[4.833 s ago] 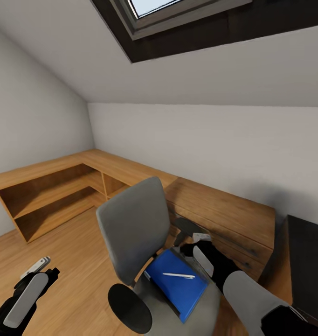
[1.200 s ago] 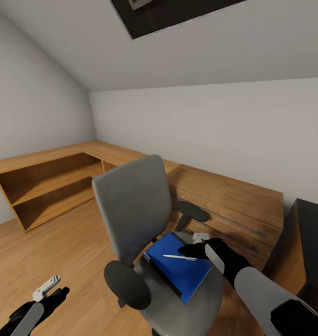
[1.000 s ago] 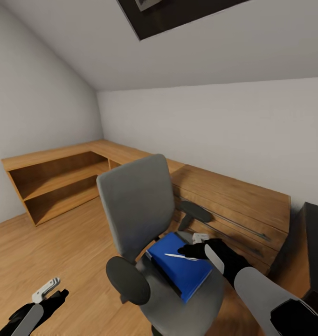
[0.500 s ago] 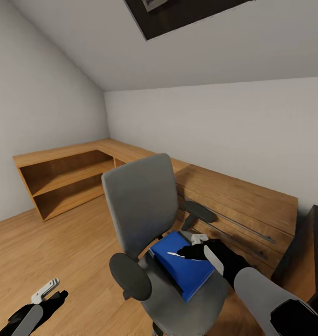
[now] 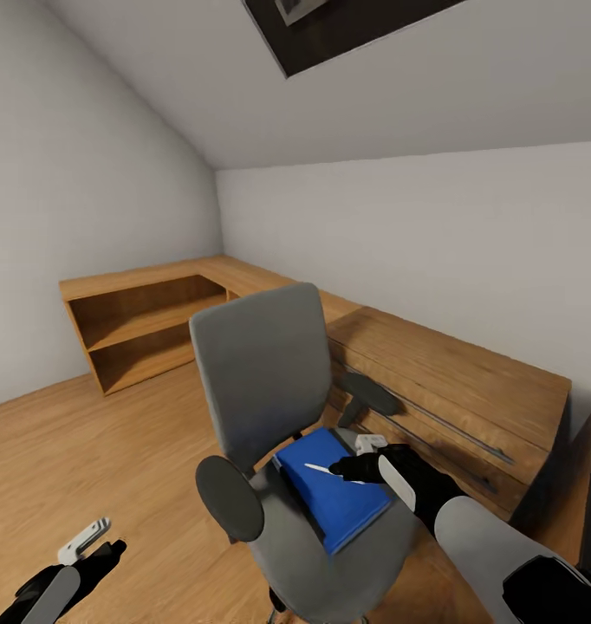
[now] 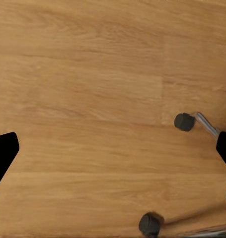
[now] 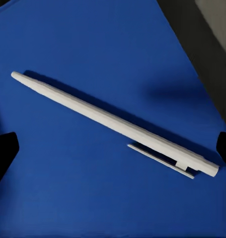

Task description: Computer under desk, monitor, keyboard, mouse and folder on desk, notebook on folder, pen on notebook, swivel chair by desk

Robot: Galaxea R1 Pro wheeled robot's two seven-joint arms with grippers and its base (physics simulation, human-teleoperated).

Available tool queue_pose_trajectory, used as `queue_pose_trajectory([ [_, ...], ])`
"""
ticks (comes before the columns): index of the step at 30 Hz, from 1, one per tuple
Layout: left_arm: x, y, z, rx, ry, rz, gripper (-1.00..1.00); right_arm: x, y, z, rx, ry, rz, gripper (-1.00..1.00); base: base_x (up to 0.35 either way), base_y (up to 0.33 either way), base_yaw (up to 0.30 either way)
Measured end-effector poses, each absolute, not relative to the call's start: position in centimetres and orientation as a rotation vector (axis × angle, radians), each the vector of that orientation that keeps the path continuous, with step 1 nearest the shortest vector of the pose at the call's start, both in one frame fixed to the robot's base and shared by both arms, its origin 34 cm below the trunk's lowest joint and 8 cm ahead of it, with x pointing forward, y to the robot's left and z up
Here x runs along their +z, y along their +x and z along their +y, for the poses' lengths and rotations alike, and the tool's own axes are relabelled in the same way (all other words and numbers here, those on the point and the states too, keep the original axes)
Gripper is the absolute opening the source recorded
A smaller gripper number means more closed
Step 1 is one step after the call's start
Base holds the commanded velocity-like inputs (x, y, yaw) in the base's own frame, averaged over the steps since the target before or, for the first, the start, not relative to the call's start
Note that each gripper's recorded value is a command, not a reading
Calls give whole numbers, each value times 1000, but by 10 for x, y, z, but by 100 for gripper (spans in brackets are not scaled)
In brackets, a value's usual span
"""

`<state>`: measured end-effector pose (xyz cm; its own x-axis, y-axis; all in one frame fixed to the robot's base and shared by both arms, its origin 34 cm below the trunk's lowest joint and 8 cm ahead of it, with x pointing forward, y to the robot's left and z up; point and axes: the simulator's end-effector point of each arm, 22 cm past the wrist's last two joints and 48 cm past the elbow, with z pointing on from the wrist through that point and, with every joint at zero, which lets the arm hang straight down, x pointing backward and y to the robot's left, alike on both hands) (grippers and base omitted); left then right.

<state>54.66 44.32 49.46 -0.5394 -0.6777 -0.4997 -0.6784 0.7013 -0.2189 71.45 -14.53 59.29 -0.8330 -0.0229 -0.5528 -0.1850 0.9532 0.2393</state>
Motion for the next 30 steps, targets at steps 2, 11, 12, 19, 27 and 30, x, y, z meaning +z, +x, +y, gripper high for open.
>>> queue_pose_trajectory([
  [2, 495, 546, 444, 4, -1035, 2346, 100, 593, 714, -145, 383, -147, 2533, 100, -26, -104, 228],
  [11, 491, 541, 458, 52, -1069, 2302, 100, 593, 714, -145, 385, -148, 2533, 100, -5, -30, 230],
  [12, 492, 541, 459, 56, -1072, 2295, 100, 593, 714, -145, 386, -148, 2533, 100, 0, -61, 202],
  [19, 493, 542, 463, 68, -1078, 2269, 100, 593, 714, -145, 385, -149, 2533, 100, 0, -90, 74],
  [27, 493, 542, 463, 68, -1080, 2266, 100, 593, 714, -143, 386, -155, 2534, 100, 0, -161, 5],
  [30, 493, 542, 463, 67, -1080, 2266, 100, 593, 715, -146, 382, -154, 2531, 100, 0, -189, 0],
])
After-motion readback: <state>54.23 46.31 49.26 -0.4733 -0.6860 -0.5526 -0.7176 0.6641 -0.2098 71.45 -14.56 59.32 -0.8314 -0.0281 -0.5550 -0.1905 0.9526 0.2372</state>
